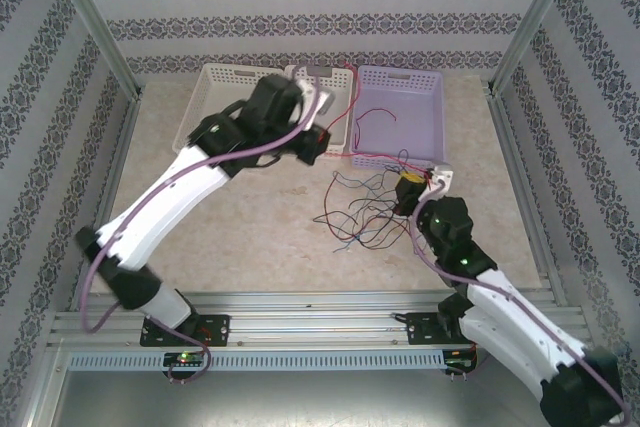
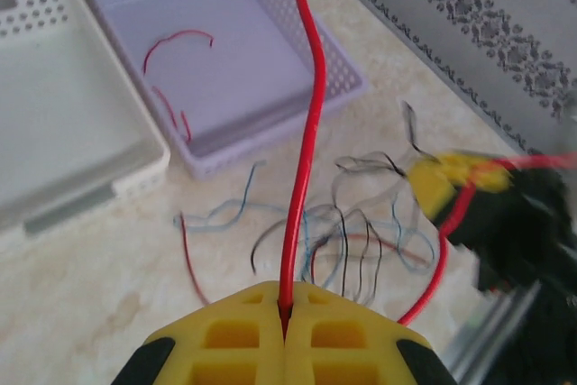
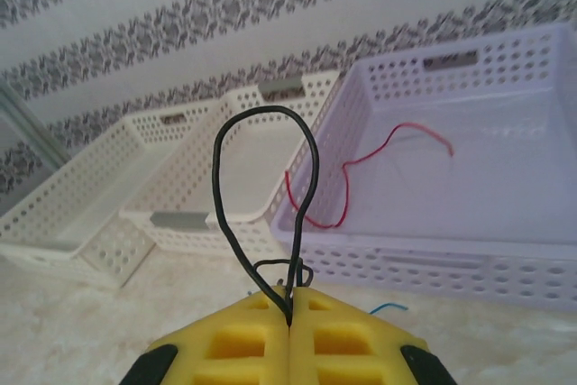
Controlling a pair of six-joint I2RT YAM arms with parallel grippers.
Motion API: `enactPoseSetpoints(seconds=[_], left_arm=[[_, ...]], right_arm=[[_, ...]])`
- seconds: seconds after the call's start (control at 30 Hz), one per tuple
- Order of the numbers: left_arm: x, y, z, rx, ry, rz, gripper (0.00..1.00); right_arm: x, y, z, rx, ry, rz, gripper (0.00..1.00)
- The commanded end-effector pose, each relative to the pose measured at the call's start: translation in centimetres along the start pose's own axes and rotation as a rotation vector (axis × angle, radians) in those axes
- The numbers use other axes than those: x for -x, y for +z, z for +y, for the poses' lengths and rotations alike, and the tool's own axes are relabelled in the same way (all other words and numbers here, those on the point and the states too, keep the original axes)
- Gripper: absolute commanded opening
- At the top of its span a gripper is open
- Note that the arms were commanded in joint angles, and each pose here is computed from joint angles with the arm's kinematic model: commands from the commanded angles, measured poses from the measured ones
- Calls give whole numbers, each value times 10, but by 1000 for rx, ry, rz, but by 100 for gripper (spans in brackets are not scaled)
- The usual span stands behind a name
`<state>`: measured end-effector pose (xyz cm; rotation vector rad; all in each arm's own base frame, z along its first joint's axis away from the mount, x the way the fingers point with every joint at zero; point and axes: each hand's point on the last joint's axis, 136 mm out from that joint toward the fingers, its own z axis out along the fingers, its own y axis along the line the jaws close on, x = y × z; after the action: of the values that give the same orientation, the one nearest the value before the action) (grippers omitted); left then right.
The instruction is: Untangle the cables
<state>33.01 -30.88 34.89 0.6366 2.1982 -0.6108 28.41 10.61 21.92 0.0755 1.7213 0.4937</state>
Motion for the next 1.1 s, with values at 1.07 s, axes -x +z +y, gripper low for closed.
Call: enactPoseSetpoints(seconds=[1.07], left_arm=[[2,326,57,-89,-286,-31,6]], right_arm=[[9,-79,-5,52,104,-34,0]])
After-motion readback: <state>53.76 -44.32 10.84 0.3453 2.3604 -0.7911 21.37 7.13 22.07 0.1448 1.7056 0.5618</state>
